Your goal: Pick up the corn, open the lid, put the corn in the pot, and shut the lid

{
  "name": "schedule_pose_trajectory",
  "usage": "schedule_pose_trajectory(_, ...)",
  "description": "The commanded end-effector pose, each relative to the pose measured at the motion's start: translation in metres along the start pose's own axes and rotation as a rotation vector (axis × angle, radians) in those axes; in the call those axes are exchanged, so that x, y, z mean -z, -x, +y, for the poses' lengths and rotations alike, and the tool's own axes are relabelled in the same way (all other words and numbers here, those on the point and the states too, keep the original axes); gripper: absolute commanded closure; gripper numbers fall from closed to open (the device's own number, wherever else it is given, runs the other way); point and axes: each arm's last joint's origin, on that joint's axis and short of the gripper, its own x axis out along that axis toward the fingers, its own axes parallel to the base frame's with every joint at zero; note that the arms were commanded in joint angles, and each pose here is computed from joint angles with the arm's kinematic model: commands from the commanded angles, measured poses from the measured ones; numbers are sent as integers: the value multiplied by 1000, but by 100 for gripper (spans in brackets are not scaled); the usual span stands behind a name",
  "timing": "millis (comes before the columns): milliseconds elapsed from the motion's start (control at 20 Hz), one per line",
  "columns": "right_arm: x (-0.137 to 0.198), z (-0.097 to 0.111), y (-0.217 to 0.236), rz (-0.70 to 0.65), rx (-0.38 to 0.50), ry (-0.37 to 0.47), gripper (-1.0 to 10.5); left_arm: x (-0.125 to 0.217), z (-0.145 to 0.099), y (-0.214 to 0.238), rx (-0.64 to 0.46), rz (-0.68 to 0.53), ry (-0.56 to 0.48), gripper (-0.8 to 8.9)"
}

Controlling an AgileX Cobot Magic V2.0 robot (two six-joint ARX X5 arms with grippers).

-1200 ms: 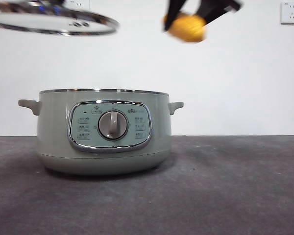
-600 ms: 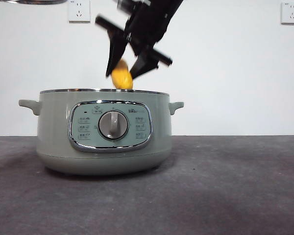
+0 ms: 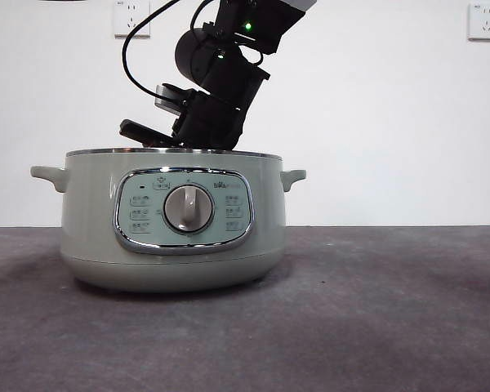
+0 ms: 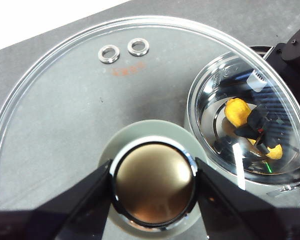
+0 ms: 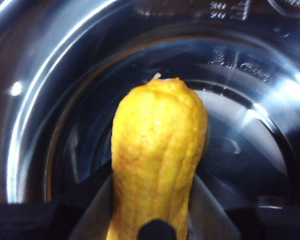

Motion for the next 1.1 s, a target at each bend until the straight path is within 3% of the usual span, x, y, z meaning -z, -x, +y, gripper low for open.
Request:
schedule_pose_trajectory(50,5,-1,-12,28,13,25,956,0,1,8,-8,-36,2,823)
schedule_pose_trajectory(250,6,-1,-12,42,17,23,897,0,1,7,-6,-35,2,823)
schedule_pose_trajectory(350,8,-1,-12,55,33,21,461,0,0,7,23,-40,1,823)
schedule_pose_trajectory(400,8,-1,-12,54,35,21,321,0,-1,7,44,-43,1,823)
schedule_pose_trajectory(450,7,-1,-10,48,34,17,317,-1,-1,6,51,-43,1,823)
schedule_pose_trajectory(750,-6,18,82,-81,128,49,329,-5,-1,-7,77,-14,9,823)
schedule_pose_trajectory(800,-5,22,102,-98,136,65,417,-6,-1,-12,79,-2,12,823)
schedule_pose_trajectory(950,6,35,166,-127,137,130,875,-10,-2,-27,108,31,18,823)
schedule_pose_trajectory(1000,11,37,184,-122,147,145,971,-12,-3,-33,134,41,19,823)
schedule_pose_trajectory(1100,25,39,218,-108,219,172,962,-15,-5,-47,177,66,18,823)
